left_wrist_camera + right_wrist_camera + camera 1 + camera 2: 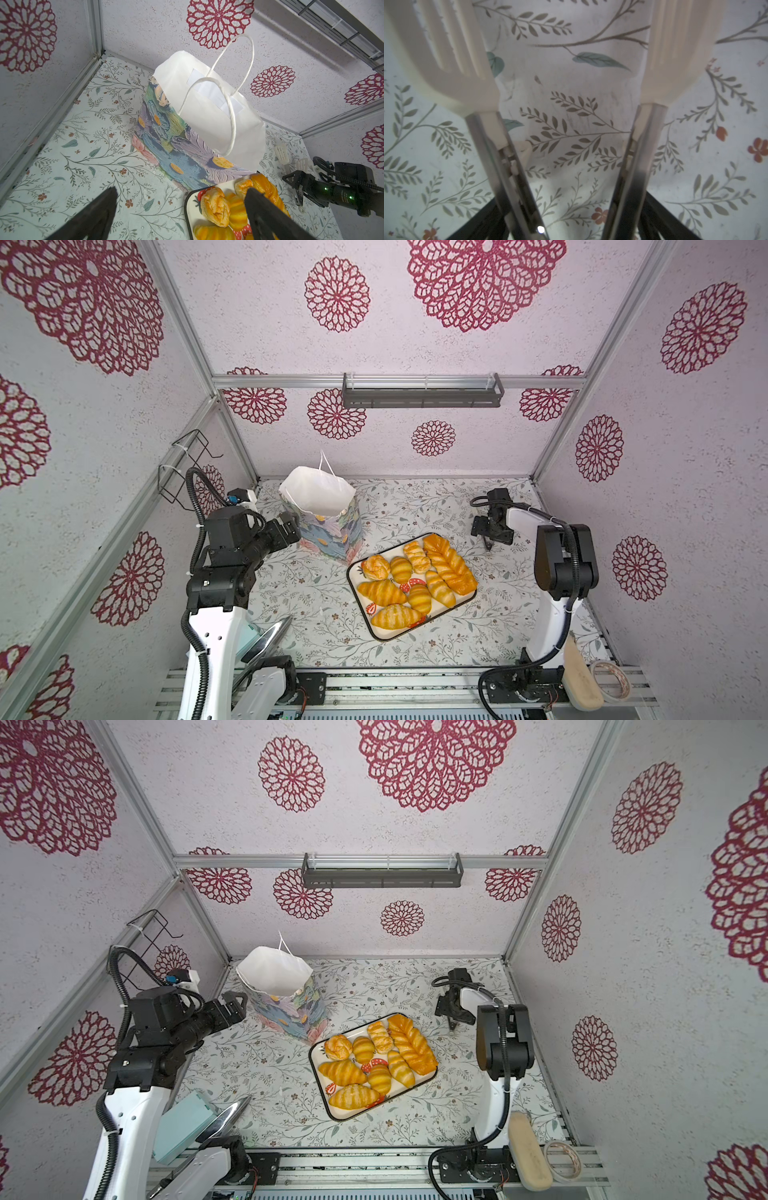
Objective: Place the fake bread into the paper bag
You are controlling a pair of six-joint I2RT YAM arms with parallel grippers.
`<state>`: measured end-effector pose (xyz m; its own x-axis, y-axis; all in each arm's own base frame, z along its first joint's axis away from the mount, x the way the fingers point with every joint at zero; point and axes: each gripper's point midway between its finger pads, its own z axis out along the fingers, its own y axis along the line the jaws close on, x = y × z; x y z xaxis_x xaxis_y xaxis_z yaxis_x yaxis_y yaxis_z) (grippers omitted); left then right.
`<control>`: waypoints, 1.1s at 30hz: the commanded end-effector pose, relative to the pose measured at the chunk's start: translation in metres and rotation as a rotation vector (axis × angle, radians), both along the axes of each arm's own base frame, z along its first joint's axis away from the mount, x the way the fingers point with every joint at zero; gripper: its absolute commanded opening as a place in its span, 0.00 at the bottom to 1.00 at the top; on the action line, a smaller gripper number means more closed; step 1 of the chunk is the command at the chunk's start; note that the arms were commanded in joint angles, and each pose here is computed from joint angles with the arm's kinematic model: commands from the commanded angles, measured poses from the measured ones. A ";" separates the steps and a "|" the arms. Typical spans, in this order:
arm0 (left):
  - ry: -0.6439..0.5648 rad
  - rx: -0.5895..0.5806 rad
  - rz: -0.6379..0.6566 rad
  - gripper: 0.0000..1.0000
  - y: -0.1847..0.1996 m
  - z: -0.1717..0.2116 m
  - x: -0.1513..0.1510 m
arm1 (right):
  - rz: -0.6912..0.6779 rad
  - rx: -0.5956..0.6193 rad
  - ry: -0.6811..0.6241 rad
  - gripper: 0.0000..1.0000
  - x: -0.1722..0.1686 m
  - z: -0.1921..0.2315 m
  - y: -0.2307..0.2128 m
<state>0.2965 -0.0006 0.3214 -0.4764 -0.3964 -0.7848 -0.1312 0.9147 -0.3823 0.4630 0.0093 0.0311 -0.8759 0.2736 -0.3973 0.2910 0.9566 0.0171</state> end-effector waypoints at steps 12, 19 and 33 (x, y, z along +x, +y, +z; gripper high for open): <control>-0.010 -0.025 -0.011 0.97 -0.003 0.005 0.002 | 0.009 -0.008 0.010 0.76 0.003 -0.007 -0.006; -0.001 -0.023 -0.013 0.97 -0.002 0.002 0.004 | 0.003 -0.032 -0.020 0.67 0.004 0.001 -0.010; -0.021 -0.007 -0.012 0.86 -0.001 0.004 0.007 | -0.010 -0.013 -0.106 0.52 -0.004 0.042 -0.009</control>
